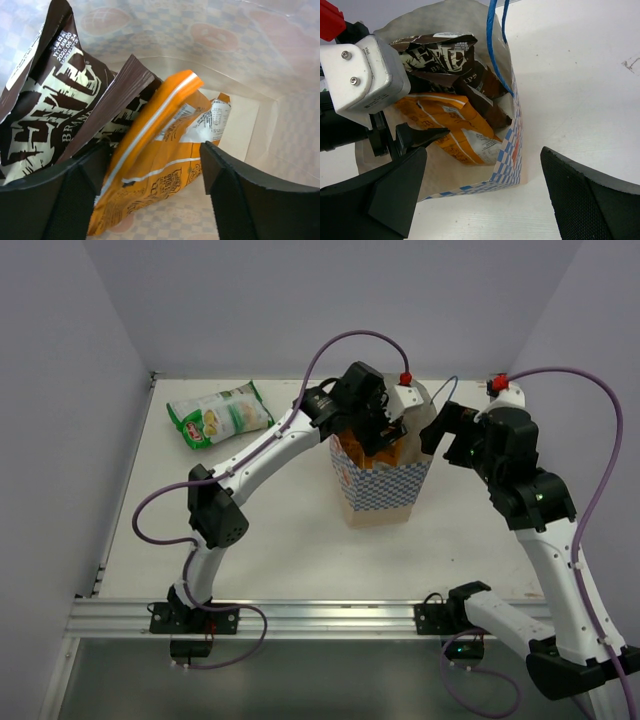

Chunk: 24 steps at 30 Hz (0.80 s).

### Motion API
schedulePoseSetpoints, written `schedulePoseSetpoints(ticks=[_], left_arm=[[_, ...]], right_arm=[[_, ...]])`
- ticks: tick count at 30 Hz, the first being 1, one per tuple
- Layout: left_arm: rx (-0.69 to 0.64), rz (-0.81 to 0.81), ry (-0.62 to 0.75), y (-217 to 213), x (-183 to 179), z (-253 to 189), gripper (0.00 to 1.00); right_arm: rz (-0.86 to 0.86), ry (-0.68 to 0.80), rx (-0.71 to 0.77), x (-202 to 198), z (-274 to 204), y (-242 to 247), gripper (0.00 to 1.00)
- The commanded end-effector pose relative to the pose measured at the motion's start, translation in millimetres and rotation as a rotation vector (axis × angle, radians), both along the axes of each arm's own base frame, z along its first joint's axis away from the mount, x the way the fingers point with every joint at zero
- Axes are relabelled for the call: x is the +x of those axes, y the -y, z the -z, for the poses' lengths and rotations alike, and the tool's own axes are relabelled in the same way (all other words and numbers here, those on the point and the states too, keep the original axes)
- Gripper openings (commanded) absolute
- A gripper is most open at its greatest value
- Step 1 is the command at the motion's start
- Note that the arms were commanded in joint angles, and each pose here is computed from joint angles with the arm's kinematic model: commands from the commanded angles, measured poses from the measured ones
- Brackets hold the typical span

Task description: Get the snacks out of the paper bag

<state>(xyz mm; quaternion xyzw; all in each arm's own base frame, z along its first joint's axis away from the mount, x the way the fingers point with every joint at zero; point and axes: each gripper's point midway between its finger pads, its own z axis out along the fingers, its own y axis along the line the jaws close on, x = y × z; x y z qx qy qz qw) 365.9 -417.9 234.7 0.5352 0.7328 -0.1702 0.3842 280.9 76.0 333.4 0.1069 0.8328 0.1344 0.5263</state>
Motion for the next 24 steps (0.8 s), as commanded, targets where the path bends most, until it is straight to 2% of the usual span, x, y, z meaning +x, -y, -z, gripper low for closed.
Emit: schedulePoseSetpoints(ticks=[1, 4, 5, 7, 8, 11, 14, 19, 24], left_arm=[[-0.011, 0.03, -0.029, 2.6, -3.5, 2.8, 0.77], [-0.015, 0.026, -0.012, 2.8, -0.9, -1.0, 0.58], [-0.022, 0.024, 0.0, 2.7, 0.2, -5.8, 0.43], [-0.031, 0.013, 0.033, 1.7, 4.3, -14.6, 0.32], [-0.047, 0.01, 0.054, 2.2, 6.0, -22.6, 0.22], [-0.075, 0.0, 0.112, 1.7, 11.3, -41.6, 0.07], [-0.101, -0.019, 0.167, -0.5, 16.3, -61.2, 0.0], [-0.193, -0.064, 0.263, -4.0, 21.8, -107.6, 0.0], [-0.322, -0.163, 0.392, -22.3, 24.2, -177.1, 0.0]], right_arm=[[-0.02, 0.039, 0.005, 4.6, -9.0, -2.7, 0.99], [-0.02, 0.041, 0.006, 3.4, -8.8, -2.2, 0.99], [-0.02, 0.042, 0.006, 2.7, -8.9, -2.0, 0.99], [-0.019, 0.047, 0.006, 0.6, -9.2, -0.8, 0.99], [-0.021, 0.045, 0.006, -0.2, -8.1, -1.1, 0.99], [-0.023, 0.062, 0.01, -4.7, -11.6, 0.1, 0.99], [-0.018, 0.074, 0.012, -9.9, -12.5, 2.6, 0.99], [-0.009, 0.086, 0.013, -18.8, -9.4, 6.9, 0.99], [0.002, 0.103, 0.015, -30.5, -5.3, 12.2, 0.99]])
